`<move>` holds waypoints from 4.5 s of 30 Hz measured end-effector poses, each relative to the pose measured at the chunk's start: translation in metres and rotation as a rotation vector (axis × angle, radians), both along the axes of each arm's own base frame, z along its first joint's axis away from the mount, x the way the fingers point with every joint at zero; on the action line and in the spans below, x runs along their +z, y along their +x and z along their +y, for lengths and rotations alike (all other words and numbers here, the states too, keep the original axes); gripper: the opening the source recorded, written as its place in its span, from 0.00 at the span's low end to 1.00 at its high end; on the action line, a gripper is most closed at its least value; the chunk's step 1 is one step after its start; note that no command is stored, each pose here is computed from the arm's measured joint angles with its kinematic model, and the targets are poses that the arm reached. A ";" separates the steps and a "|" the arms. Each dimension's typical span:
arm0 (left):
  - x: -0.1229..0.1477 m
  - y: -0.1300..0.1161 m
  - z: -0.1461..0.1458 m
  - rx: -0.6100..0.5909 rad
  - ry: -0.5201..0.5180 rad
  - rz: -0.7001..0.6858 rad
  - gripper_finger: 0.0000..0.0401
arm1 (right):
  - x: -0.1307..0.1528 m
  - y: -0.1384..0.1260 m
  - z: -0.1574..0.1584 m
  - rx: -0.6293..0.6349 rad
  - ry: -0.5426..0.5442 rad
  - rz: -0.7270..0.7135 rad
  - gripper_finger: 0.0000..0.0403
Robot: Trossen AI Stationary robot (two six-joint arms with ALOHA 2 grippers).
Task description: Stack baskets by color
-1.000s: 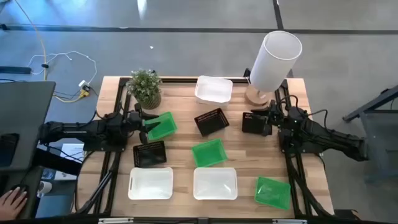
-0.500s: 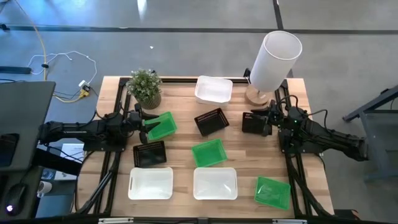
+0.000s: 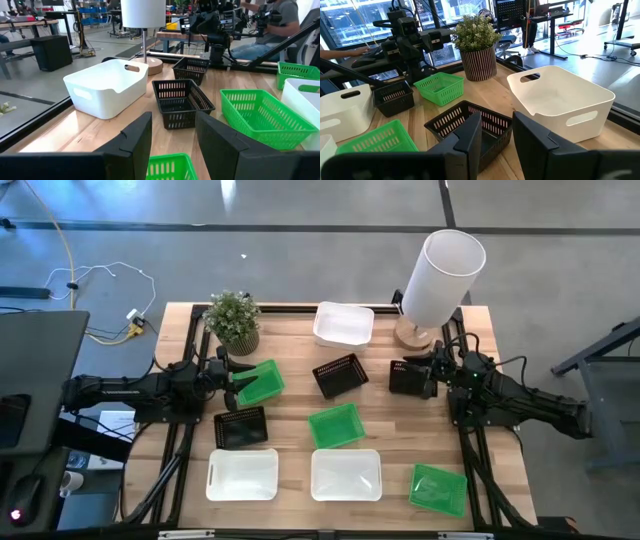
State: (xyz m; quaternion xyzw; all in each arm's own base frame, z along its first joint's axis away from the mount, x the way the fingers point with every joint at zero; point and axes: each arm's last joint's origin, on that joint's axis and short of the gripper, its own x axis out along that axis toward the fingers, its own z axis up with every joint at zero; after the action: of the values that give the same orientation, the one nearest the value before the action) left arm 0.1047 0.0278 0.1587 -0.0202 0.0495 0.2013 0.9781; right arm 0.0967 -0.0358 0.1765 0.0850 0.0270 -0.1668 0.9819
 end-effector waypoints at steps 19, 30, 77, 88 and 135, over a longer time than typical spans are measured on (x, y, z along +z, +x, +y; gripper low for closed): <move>0.000 0.000 0.000 0.000 0.000 0.000 0.35 | 0.000 0.000 0.000 0.000 0.000 0.000 0.24; 0.000 0.000 0.000 0.000 0.000 0.000 0.35 | -0.001 0.000 0.000 0.000 0.001 0.002 0.24; 0.000 0.000 0.000 0.000 0.000 0.000 0.35 | -0.001 0.000 0.000 0.000 0.001 0.002 0.24; 0.001 0.000 0.000 0.013 0.002 -0.004 0.35 | -0.001 0.000 0.000 0.000 0.001 0.002 0.24; 0.130 0.015 -0.012 -0.262 -0.228 0.263 0.35 | -0.001 0.000 0.000 0.000 0.001 0.002 0.24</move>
State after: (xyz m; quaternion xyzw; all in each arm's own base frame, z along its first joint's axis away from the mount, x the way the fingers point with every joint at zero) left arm 0.1195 0.0153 0.2886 -0.0979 0.2013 0.0665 0.9723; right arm 0.0967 -0.0358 0.1759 0.0852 0.0279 -0.1671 0.9819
